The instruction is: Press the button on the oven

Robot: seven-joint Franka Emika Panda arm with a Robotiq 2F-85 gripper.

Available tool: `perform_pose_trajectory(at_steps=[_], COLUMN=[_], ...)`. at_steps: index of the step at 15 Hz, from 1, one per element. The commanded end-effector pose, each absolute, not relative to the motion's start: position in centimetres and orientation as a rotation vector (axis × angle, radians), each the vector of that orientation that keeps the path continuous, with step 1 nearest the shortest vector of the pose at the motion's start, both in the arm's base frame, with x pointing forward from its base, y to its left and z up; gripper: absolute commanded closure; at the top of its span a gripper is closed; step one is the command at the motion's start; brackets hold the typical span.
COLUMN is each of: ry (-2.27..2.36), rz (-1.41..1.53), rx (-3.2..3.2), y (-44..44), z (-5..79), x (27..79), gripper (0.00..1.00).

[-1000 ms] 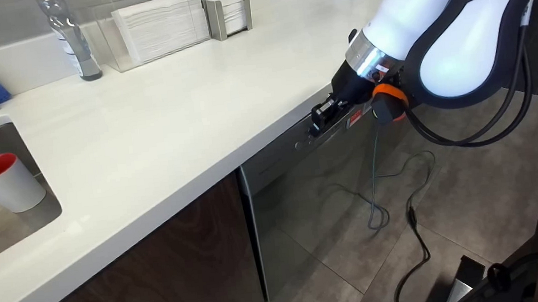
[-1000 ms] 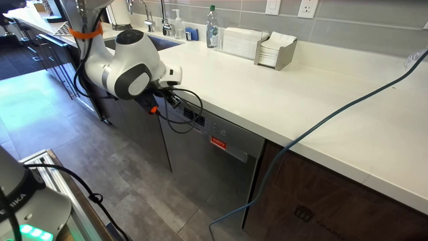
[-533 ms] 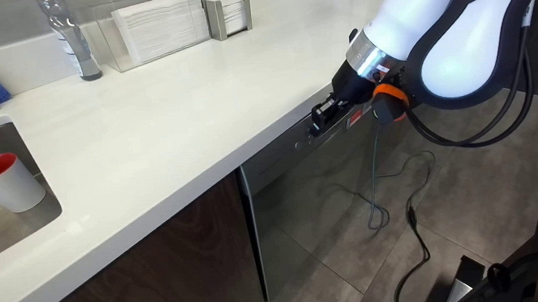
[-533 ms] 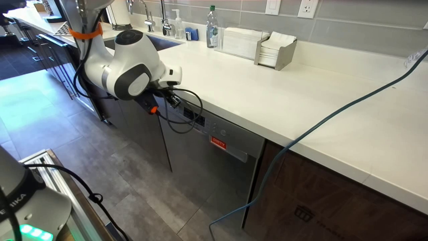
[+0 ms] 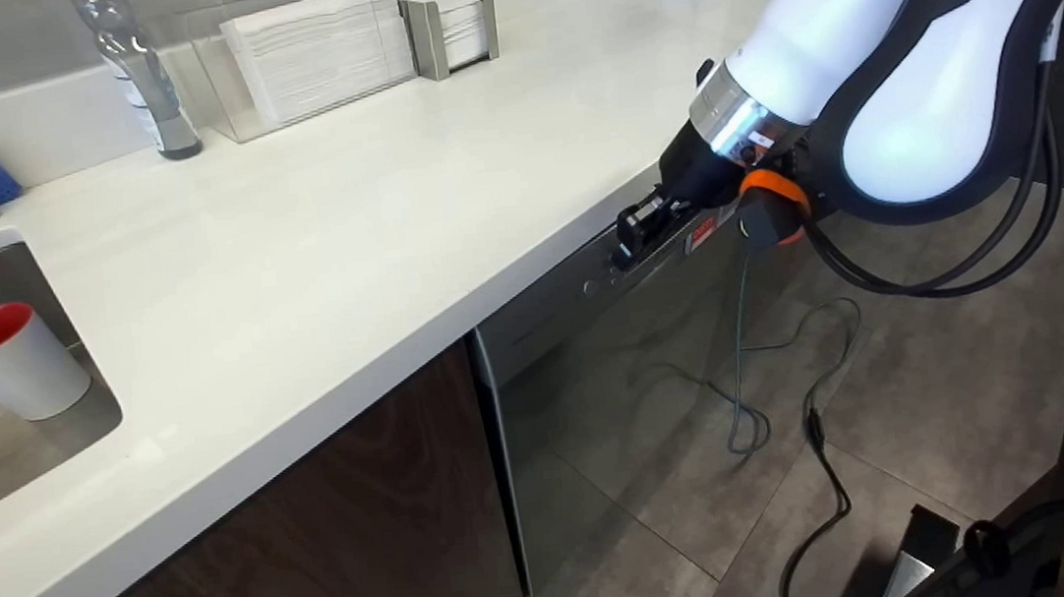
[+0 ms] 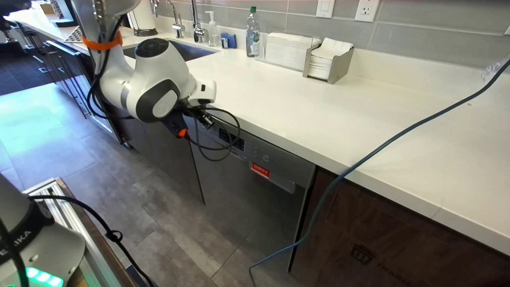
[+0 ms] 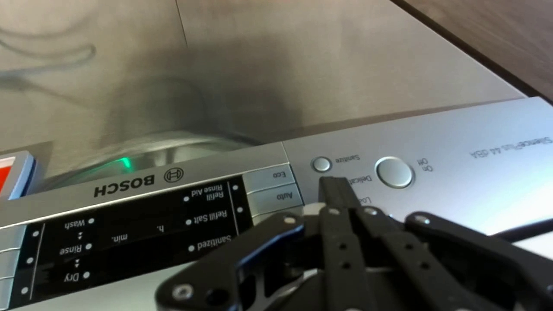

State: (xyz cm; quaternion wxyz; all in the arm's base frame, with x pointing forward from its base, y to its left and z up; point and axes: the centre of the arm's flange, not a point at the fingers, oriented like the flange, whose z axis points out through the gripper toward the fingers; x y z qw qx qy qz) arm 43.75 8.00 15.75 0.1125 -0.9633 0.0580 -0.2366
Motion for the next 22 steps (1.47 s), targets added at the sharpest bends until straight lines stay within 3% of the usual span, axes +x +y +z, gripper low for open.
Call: perform_pose_trajectory(at_steps=[1, 22], ry=[0.207, 0.257], rz=[-0.769, -0.760], rx=[-2.759, -2.754], y=[7.53, 6.99], z=[15.84, 15.83], x=[44.88, 44.52], gripper=[1.00, 1.00])
